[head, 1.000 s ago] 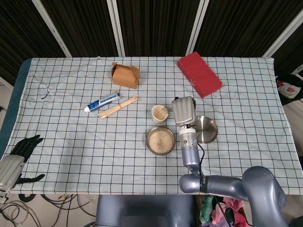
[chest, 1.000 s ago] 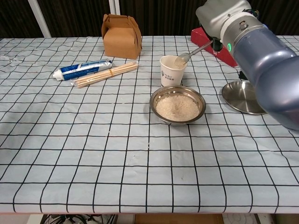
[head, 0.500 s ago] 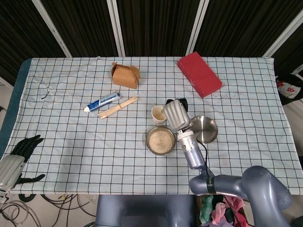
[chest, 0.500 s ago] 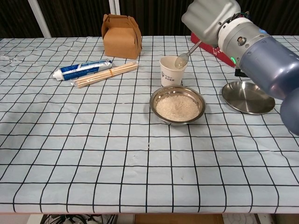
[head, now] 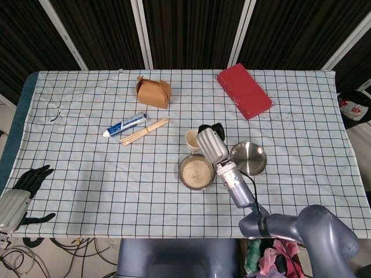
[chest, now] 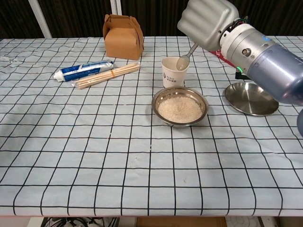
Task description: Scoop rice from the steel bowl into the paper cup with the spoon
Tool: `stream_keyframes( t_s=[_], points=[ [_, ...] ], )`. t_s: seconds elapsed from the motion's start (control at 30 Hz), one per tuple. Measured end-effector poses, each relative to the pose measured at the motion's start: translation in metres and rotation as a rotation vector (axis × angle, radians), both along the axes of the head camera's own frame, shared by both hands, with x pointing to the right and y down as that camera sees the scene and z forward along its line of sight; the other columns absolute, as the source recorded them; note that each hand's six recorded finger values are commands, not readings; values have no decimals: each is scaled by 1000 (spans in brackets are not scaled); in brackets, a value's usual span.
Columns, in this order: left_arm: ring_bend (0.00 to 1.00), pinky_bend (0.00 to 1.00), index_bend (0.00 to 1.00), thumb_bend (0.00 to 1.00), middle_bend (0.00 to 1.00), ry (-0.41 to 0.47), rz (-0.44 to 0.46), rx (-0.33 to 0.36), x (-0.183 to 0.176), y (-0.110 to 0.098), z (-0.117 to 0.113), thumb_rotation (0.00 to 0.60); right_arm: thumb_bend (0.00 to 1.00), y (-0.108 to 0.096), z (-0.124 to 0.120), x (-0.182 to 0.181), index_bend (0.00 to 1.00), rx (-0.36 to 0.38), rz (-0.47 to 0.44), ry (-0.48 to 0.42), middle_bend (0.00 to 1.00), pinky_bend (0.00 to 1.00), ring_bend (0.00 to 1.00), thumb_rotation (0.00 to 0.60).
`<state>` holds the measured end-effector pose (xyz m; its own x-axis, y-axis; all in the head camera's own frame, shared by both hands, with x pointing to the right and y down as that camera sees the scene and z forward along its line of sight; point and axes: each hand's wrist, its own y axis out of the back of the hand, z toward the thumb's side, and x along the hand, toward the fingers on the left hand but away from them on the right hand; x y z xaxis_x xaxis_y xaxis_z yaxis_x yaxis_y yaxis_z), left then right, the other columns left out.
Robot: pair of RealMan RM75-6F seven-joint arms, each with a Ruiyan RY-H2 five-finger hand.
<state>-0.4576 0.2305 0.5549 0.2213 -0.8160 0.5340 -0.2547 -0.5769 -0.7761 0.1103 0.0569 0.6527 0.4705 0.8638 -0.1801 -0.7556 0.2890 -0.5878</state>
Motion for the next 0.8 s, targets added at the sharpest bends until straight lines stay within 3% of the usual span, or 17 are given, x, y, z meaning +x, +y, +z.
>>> stream_keyframes(
  t_s=[0.8],
  points=[
    [0,0,0,20,0,-2,3,4,0,0,0,600,488,8,-2,0,678,-9,9,-20,1000,1000,1000,600]
  ],
)
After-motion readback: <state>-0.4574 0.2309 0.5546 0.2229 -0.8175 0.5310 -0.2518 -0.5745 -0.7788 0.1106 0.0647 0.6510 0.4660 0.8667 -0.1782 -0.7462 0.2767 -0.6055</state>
